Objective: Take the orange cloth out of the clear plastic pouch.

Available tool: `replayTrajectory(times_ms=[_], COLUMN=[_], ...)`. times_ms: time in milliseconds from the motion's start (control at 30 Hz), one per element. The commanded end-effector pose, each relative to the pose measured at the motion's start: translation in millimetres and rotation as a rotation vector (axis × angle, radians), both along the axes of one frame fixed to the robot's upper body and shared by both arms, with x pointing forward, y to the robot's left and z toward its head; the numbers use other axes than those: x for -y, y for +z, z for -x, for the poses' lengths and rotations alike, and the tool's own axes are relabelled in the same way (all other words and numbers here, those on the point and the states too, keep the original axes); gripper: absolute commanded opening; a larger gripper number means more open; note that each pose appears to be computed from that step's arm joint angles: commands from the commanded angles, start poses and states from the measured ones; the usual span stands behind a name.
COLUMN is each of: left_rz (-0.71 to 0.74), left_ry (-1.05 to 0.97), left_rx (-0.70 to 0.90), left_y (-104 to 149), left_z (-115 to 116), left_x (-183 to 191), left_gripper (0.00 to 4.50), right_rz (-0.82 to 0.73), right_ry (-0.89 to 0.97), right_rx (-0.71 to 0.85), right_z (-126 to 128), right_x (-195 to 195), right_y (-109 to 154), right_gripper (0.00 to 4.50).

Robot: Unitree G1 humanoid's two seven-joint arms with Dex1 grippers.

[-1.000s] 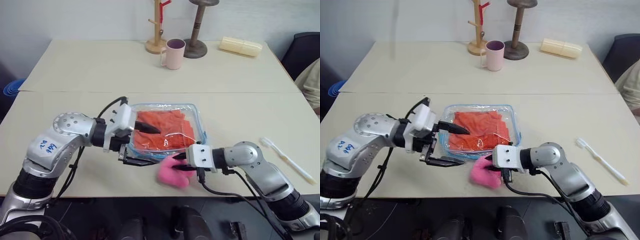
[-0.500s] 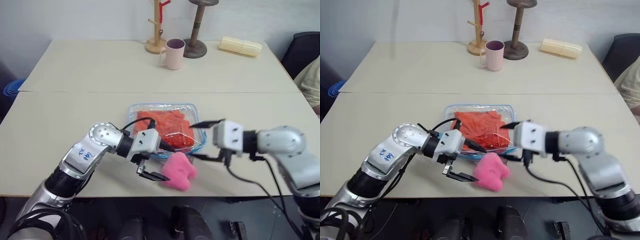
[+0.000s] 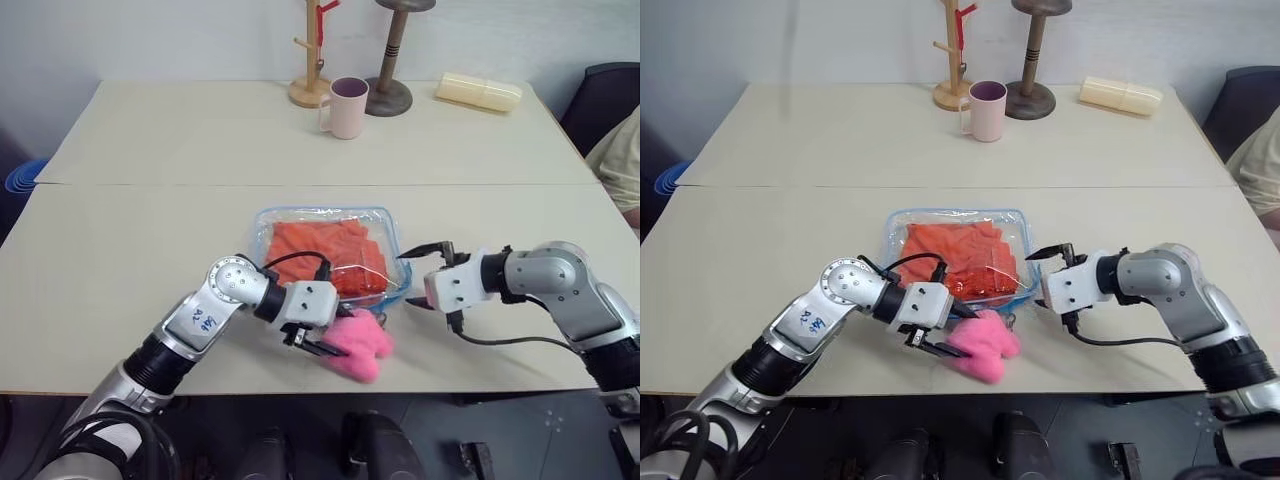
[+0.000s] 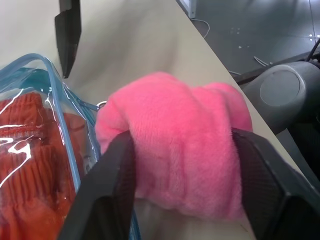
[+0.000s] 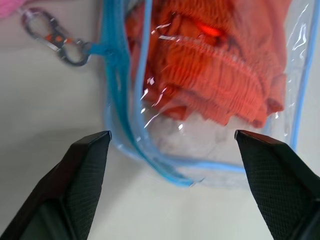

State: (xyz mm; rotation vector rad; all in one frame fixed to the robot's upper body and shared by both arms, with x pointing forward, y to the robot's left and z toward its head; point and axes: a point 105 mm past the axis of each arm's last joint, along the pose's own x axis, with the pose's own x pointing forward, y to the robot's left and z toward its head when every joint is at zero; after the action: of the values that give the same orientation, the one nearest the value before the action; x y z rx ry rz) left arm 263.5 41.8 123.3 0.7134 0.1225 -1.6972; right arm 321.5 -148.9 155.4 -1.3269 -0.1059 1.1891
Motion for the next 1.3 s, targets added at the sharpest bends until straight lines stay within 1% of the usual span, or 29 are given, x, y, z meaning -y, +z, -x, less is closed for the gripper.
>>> replayTrajectory(times_ms=[33,167,200,233,333,400,500,600,733,833,900,1000,1133,1233,1300], left_rz=[0.002,0.001,0.0,0.002,0.009,0.026,0.056,0.043,-0.025,-0.031,-0.03,0.002,0.044,0.083,0.099], left_ry=[0.018,0.051,0.065,0.084,0.167,0.23,0.358,0.494,0.725,0.857,0.919,0.964,0.966,0.938,0.921], left_rx=[0.012,0.008,0.007,0.007,0.003,-0.026,-0.092,-0.126,-0.114,-0.091,-0.06,-0.026,-0.026,-0.075,-0.104], left_y=[3.2,0.7,-0.1,-0.3,1.7,7.0,16.4,18.3,16.7,21.6,26.1,33.9,36.0,28.9,25.8], left_z=[1.5,1.8,1.5,0.9,-0.9,2.7,12.7,17.6,20.1,16.5,10.9,2.3,-4.0,-3.5,-0.9], left_x=[-7.0,-14.0,-16.4,-19.4,-31.5,-46.7,-81.8,-117.4,-183.4,-219.0,-234.4,-243.1,-238.5,-224.1,-217.7], left_gripper=[1.5,0.36,0.18,0.05,0.04,0.04,0.04,0.04,0.04,0.04,0.04,0.04,0.04,0.04,0.74], right_rz=[-0.02,0.0,0.009,0.019,0.042,0.047,0.058,0.058,0.071,0.068,0.066,0.07,0.06,0.03,0.028], right_ry=[0.033,0.055,0.062,0.068,0.077,0.068,0.076,0.091,0.114,0.124,0.126,0.134,0.133,0.113,0.101], right_rx=[0.018,-0.013,-0.025,-0.035,-0.035,-0.008,0.029,0.065,0.092,0.096,0.096,0.093,0.081,0.022,-0.011], right_z=[2.4,9.3,11.3,13.1,14.6,11.3,9.1,7.4,7.4,6.7,5.7,5.1,3.9,6.3,9.9], right_x=[-0.4,4.5,6.2,8.1,13.0,15.8,20.4,22.2,25.3,25.0,25.0,24.9,23.0,22.3,25.4], right_y=[9.2,6.6,5.0,3.2,1.6,4.3,6.8,8.1,4.8,3.8,1.8,-0.9,-2.4,-2.1,-2.7], right_gripper=[2.87,1.44,1.1,0.78,0.0,0.0,0.0,0.0,0.0,0.0,0.0,0.0,0.0,0.69,1.29])
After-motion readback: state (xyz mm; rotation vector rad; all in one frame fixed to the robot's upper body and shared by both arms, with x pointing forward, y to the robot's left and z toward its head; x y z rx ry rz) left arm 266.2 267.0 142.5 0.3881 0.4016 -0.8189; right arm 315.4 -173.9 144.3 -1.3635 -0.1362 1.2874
